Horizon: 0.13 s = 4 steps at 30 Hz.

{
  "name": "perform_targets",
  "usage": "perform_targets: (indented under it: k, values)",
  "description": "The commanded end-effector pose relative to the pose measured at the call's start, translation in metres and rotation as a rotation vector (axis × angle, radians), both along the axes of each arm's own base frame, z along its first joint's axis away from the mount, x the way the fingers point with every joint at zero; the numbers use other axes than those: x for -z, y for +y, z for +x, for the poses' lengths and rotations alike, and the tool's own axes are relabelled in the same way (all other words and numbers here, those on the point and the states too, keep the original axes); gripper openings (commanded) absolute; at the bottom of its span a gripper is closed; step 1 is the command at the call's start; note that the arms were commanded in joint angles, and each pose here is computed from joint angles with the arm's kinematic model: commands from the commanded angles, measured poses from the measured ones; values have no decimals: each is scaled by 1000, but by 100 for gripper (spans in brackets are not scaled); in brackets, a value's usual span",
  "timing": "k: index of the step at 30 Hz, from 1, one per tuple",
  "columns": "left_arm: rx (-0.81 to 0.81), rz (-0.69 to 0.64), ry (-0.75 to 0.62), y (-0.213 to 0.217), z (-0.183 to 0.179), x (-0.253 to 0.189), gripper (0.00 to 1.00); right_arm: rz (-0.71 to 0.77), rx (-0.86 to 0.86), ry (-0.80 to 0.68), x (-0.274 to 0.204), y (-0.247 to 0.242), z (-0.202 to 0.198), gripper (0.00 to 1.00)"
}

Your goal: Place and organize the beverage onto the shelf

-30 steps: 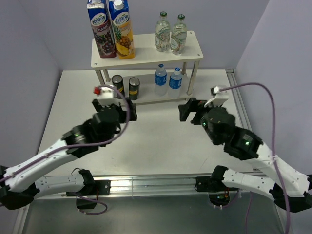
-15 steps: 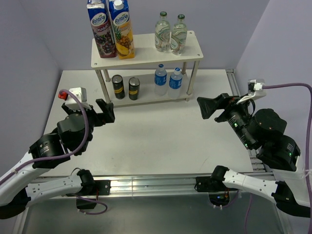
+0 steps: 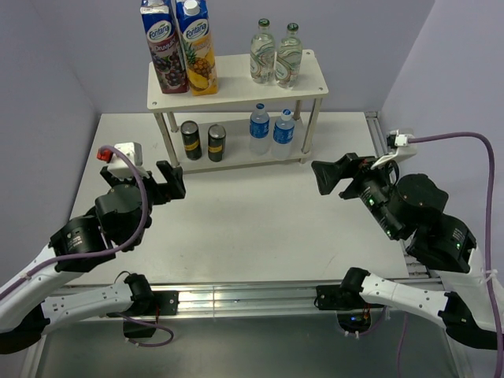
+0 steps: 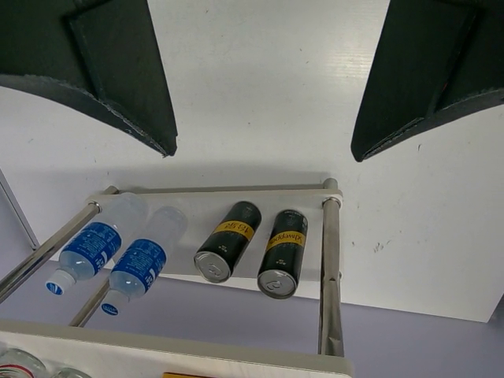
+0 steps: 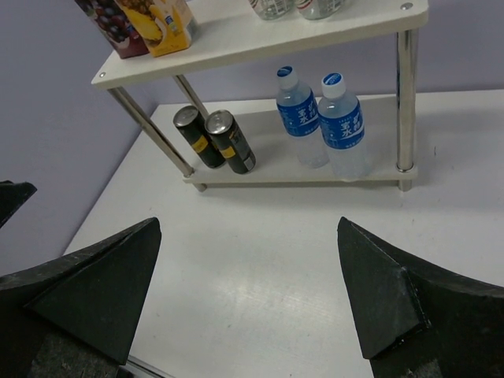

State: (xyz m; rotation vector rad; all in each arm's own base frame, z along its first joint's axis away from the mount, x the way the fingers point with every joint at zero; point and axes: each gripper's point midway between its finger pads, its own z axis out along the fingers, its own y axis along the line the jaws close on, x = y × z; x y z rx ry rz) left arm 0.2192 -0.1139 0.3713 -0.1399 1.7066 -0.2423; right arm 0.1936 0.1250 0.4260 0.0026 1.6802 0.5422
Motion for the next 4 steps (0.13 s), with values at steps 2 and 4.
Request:
perform_targets:
  k: [2, 4]
  values:
    - [-23, 0, -23, 4, 2, -4, 99, 3, -9, -8, -1, 6, 3, 100]
    - [-25, 0, -23, 4, 2, -4, 99, -6, -12, -5, 0, 9, 4, 100]
